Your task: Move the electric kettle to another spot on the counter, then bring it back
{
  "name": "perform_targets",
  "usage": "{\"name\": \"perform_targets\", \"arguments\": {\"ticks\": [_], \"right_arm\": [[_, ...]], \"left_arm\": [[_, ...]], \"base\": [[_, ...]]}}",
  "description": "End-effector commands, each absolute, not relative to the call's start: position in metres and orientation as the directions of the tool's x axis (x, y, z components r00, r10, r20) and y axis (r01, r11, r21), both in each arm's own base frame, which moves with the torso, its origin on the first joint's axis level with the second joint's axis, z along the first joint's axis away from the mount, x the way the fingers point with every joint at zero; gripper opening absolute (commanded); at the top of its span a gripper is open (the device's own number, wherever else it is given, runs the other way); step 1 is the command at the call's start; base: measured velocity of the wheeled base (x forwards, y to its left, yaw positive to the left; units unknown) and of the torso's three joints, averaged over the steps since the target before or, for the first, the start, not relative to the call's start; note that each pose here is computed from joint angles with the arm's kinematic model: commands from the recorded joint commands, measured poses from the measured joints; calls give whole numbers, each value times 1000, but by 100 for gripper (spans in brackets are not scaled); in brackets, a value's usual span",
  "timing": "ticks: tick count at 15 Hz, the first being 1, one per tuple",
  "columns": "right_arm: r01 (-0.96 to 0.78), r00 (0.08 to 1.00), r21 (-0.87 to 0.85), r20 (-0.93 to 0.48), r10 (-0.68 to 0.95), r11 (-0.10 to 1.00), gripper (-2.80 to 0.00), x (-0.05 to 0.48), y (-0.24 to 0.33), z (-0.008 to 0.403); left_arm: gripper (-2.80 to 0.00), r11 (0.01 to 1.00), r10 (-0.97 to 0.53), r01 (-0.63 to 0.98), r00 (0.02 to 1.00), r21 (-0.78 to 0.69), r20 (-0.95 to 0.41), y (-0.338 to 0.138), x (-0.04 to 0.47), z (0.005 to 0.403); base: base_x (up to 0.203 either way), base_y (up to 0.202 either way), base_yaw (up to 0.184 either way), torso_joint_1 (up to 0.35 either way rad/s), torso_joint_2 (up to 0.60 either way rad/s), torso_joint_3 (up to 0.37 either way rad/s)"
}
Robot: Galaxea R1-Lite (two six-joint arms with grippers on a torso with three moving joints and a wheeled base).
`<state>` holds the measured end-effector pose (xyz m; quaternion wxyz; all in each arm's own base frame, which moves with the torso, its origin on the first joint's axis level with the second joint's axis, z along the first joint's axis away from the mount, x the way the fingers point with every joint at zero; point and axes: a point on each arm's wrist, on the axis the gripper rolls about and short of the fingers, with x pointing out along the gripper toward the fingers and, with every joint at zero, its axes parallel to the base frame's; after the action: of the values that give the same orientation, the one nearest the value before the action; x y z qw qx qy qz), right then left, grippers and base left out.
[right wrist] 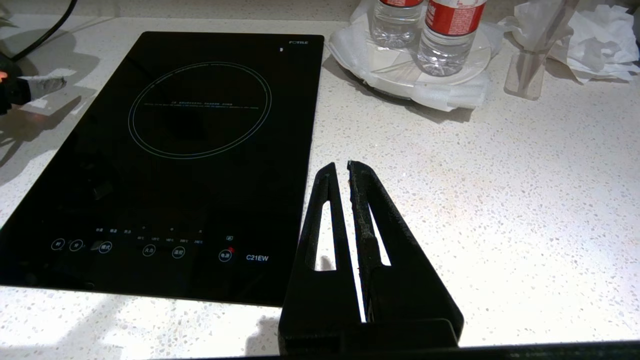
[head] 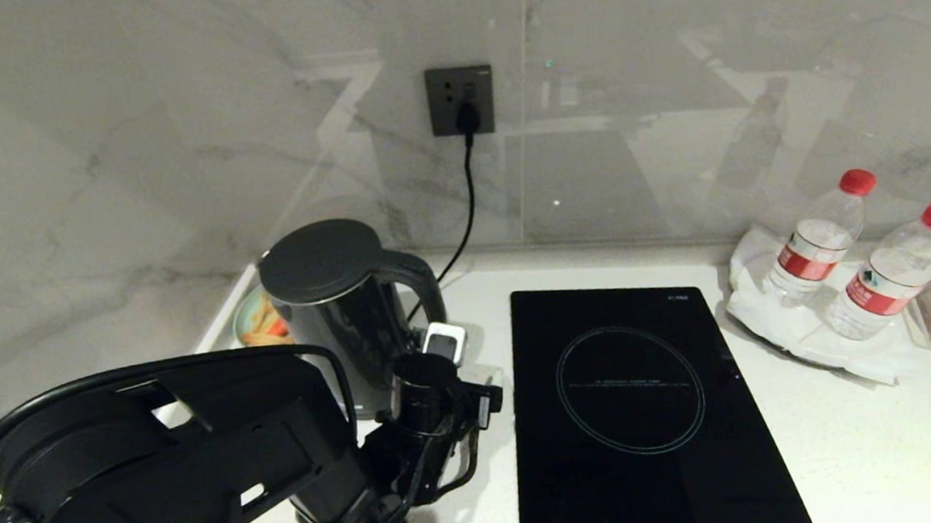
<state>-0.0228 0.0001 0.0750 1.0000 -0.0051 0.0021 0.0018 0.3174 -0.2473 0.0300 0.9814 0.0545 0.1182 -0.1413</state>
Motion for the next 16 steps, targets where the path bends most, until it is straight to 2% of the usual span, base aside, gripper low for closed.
{"name": "perform_targets", "arguments": {"ticks": [1,3,16], "right_arm": [[-3,1000,-11,-5,3,1000,-280,-23,0,75],[-3,1000,-11,-5,3,1000,-280,-23,0,75],[-4,1000,-11,-5,4,1000,-280,-23,0,75]], "left_arm": [[0,955,-274,292,939,57,-208,-248,312,47],[0,951,-286,303,936,56,-207,-246,302,54],[0,936,-313,344,911,76,-267,-245,280,28]], "base": [[0,0,0,0,0,0],[0,0,0,0,0,0],[0,0,0,0,0,0]]}}
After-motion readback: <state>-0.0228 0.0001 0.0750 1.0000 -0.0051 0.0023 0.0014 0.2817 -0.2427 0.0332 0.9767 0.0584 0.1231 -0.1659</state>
